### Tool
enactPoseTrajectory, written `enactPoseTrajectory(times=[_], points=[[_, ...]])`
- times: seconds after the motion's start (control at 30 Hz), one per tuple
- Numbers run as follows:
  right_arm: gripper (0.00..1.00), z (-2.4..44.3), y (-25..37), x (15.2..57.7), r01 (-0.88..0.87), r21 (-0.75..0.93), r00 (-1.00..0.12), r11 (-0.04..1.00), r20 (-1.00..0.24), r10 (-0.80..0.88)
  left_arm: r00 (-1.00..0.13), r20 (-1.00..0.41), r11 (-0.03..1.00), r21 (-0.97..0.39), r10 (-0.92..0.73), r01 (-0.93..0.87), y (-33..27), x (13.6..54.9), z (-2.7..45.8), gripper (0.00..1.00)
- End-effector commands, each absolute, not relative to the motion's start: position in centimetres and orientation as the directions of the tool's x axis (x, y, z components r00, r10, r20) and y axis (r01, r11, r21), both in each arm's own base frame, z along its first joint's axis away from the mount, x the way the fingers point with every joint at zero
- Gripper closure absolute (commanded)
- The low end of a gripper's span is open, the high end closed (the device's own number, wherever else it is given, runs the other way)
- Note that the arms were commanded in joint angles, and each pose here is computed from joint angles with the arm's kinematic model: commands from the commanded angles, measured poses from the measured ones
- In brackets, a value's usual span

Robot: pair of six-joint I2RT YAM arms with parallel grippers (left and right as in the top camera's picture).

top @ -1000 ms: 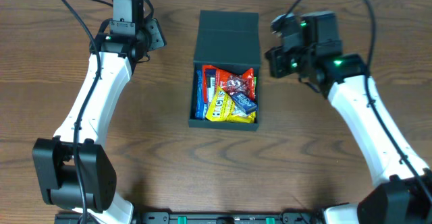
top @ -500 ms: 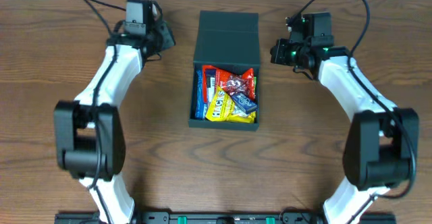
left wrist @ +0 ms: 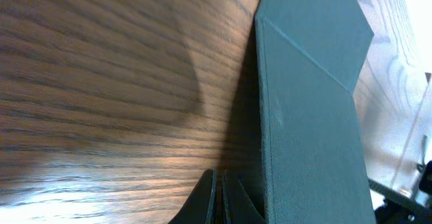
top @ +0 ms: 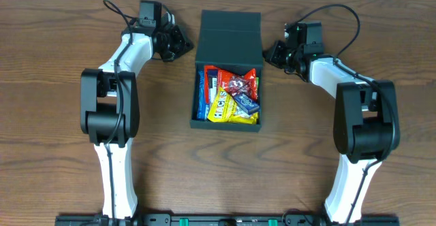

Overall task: Pack container
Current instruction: 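Push the box lid closed with the right gripper, left gripper lifting clear, then press down on the closed lid with the left gripper, right gripper at front edge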

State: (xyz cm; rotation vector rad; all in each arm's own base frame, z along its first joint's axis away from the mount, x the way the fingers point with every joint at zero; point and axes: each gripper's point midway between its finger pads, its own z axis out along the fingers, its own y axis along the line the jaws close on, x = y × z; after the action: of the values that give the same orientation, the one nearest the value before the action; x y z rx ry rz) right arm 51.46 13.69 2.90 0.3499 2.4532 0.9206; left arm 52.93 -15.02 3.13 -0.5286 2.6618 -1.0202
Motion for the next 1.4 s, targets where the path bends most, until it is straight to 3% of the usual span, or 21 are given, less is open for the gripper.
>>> enactPoseTrajectory(times=[0.0,0.2,0.3,0.43,0.6,0.77,0.97,1.2,1.3,1.37], points=[[0.98,3.6,15.1,51.4,0.030,0.723,-0.859,0.690,-0.334,0.387,-0.920,-0.054,0.646,-0.727,-0.389,-0.231,-16.5,52.8,3.9,0.94],[0.98,5.2,16.8,51.2,-0.061,0.776,-0.875,0.628,-0.345,0.341,-0.953,-0.048,0.597,-0.789,-0.298,-0.147,-18.6,51.9,5.3,0.94],[0.98,7.2,18.3,50.7,-0.221,0.800,-0.874,0.558,-0.416,0.251,-0.971,-0.087,0.555,-0.830,-0.223,-0.053,-19.5,51.5,6.9,0.94],[0.99,11.2,20.3,49.3,-0.435,0.818,-0.843,0.376,-0.517,0.150,-0.972,-0.167,0.500,-0.863,-0.164,0.064,-19.4,51.2,10.4,0.94],[0.98,14.0,21.5,46.0,-0.551,0.821,-0.828,0.153,-0.560,0.028,-0.941,-0.332,0.547,-0.801,-0.066,0.244,-18.6,49.1,15.4,0.94],[0.98,14.6,21.6,44.6,-0.554,0.829,-0.832,0.078,-0.555,-0.013,-0.915,-0.403,0.652,-0.694,0.000,0.305,-17.2,46.9,17.7,0.94],[0.98,14.1,21.4,45.0,-0.533,0.839,-0.844,0.107,-0.536,0.000,-0.924,-0.380,0.768,-0.581,0.037,0.269,-14.9,44.7,18.1,0.94],[0.98,9.6,19.5,47.6,-0.370,0.845,-0.891,0.385,-0.440,0.110,-0.975,-0.221,0.861,-0.494,0.011,0.122,-12.6,41.9,15.9,0.94],[0.99,10.1,19.1,47.2,-0.382,0.817,-0.882,0.431,-0.462,0.093,-0.982,-0.186,0.862,-0.495,0.014,0.106,-12.6,41.0,15.9,0.94],[0.98,10.5,18.1,46.9,-0.391,0.750,-0.864,0.533,-0.499,0.068,-0.982,-0.184,0.864,-0.489,0.028,0.117,-13.0,40.3,16.3,0.94]])
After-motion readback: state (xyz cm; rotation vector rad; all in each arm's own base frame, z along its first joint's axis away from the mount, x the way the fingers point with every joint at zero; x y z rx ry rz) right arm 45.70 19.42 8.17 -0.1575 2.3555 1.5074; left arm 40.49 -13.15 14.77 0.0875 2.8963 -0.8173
